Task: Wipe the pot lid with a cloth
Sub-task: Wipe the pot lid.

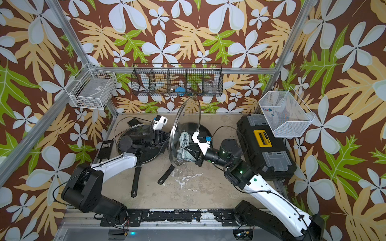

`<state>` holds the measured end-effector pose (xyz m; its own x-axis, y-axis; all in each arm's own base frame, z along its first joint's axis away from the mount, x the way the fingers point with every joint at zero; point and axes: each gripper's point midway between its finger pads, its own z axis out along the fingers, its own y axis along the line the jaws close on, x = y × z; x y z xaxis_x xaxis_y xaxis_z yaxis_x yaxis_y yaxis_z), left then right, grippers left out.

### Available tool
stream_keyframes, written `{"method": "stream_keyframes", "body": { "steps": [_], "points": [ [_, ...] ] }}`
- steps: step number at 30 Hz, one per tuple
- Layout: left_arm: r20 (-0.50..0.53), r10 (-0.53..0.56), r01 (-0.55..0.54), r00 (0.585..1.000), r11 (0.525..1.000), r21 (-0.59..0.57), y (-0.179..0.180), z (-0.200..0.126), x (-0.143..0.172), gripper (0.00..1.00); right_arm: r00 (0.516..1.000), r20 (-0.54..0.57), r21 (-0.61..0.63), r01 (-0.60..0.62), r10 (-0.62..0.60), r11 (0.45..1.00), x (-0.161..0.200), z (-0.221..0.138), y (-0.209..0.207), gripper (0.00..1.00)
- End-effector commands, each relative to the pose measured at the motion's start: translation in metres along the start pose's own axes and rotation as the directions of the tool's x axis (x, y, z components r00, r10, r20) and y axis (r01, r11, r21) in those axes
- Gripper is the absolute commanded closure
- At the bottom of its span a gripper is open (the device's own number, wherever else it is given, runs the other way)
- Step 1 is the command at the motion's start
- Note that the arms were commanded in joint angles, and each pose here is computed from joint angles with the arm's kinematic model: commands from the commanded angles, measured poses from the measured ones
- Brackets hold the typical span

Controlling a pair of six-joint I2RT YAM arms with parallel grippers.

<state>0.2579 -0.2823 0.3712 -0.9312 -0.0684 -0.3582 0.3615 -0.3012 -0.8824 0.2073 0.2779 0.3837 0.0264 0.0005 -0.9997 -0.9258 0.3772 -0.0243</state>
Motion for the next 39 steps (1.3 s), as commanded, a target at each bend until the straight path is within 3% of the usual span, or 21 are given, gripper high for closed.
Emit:
{"method": "stream_keyframes", "body": {
  "steps": [1, 11, 13, 16, 21, 26, 35, 39],
  "points": [
    [0.054, 0.115, -0.119, 0.992, 0.990, 0.070, -0.022, 0.000, -0.008, 1.00, 0.996, 0.072, -0.060, 0.048, -0.044, 0.997, -0.030, -0.002, 0.012, 1.00],
    [0.025, 0.116, -0.118, 0.993, 0.991, 0.068, -0.018, -0.001, 0.000, 1.00, 0.984, 0.111, 0.260, 0.109, -0.142, 0.959, -0.093, 0.017, -0.056, 1.00],
    [0.025, 0.114, -0.115, 0.993, 0.991, 0.069, -0.018, -0.002, 0.000, 1.00, 0.982, 0.121, 0.250, 0.109, -0.142, 0.962, -0.098, 0.021, -0.056, 1.00],
    [0.026, 0.107, -0.109, 0.994, 0.991, 0.075, -0.018, -0.002, 0.000, 1.00, 0.979, 0.146, 0.132, 0.120, -0.139, 0.984, -0.094, 0.024, -0.034, 1.00],
    [0.027, 0.101, -0.103, 0.995, 0.991, 0.091, -0.019, -0.001, -0.003, 1.00, 0.987, 0.135, -0.059, 0.097, -0.089, 0.993, -0.061, 0.015, 0.008, 1.00],
    [0.032, 0.099, -0.101, 0.995, 0.990, 0.096, -0.019, 0.000, -0.006, 1.00, 0.998, 0.038, -0.112, 0.048, -0.044, 0.993, -0.013, 0.013, 0.027, 1.00],
    [0.024, 0.121, -0.123, 0.992, 0.984, 0.126, -0.037, 0.000, -0.001, 1.00, 0.995, -0.096, 0.084, -0.006, 0.014, 0.996, 0.060, 0.015, -0.010, 1.00],
    [0.024, 0.125, -0.127, 0.992, 0.984, 0.127, -0.038, 0.001, -0.003, 1.00, 0.994, -0.093, 0.163, -0.037, 0.053, 0.986, 0.074, 0.009, -0.035, 1.00]
  ]
}}
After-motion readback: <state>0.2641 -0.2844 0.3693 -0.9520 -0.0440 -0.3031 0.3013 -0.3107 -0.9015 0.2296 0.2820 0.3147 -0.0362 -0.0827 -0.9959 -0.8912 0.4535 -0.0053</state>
